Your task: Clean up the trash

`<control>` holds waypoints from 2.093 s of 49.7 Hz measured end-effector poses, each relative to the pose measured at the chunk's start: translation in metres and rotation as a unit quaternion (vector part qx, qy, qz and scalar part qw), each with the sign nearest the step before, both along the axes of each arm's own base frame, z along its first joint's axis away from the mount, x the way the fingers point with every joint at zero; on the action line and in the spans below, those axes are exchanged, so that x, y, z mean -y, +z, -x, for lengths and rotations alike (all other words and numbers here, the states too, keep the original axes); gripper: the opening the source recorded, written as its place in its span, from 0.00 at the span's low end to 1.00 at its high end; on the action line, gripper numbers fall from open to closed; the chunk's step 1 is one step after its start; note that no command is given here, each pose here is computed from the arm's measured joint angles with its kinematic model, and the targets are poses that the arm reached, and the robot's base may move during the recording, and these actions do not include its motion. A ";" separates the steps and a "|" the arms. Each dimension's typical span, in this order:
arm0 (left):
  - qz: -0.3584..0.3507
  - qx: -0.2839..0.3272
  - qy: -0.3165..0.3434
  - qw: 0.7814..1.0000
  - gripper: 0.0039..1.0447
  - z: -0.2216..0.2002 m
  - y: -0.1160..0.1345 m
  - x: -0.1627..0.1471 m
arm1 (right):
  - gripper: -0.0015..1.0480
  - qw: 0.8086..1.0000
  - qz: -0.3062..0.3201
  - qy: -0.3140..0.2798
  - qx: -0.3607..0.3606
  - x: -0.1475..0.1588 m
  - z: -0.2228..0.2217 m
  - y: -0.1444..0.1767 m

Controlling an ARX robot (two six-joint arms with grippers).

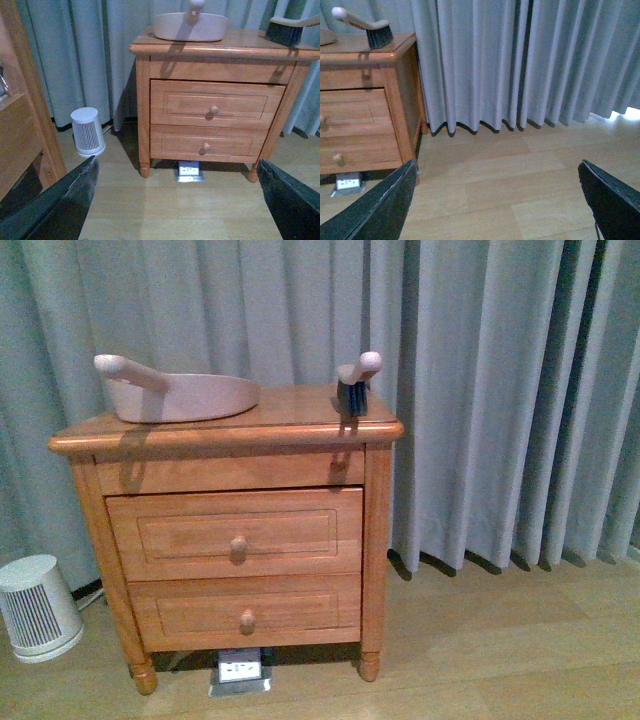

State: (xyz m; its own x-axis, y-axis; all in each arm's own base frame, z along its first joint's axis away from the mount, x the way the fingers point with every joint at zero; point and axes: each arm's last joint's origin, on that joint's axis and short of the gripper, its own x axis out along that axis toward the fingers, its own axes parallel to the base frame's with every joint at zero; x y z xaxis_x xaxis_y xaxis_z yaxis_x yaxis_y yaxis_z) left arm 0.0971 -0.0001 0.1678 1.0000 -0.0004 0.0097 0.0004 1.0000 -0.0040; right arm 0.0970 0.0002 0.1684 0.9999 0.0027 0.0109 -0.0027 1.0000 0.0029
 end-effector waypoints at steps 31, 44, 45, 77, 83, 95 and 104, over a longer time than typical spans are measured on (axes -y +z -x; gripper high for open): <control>0.000 0.000 0.000 1.000 0.93 0.000 0.000 0.000 | 0.93 1.000 0.000 0.000 0.000 0.000 0.000 0.000; 0.000 0.000 0.000 1.000 0.93 0.000 0.000 0.000 | 0.93 1.000 0.000 0.000 0.000 0.000 0.000 0.000; 0.000 0.000 0.000 1.000 0.93 0.000 0.000 0.000 | 0.93 1.000 0.000 0.000 0.000 0.000 0.000 0.000; 0.000 0.000 0.000 1.000 0.93 0.000 0.000 0.000 | 0.93 1.000 0.000 0.000 0.000 0.000 0.000 0.000; 0.000 0.000 0.000 1.000 0.93 0.000 0.000 0.000 | 0.93 1.000 0.000 0.000 0.000 0.000 0.000 0.000; 0.034 -0.093 0.058 0.993 0.93 -0.004 0.003 -0.001 | 0.93 1.000 0.000 -0.001 0.000 0.000 0.000 0.000; 0.018 -0.146 0.055 0.988 0.93 -0.041 0.053 -0.003 | 0.93 1.000 0.000 0.000 0.000 0.000 0.000 0.000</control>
State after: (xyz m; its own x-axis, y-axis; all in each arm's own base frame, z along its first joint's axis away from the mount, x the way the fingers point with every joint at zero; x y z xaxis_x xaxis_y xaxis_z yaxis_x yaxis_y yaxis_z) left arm 0.1381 0.0030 0.2212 0.9541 0.1036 -0.2809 -0.1145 0.9932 -0.0226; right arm 0.0970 0.0002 0.1684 0.9999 0.0027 0.0105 -0.0027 1.0000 0.0029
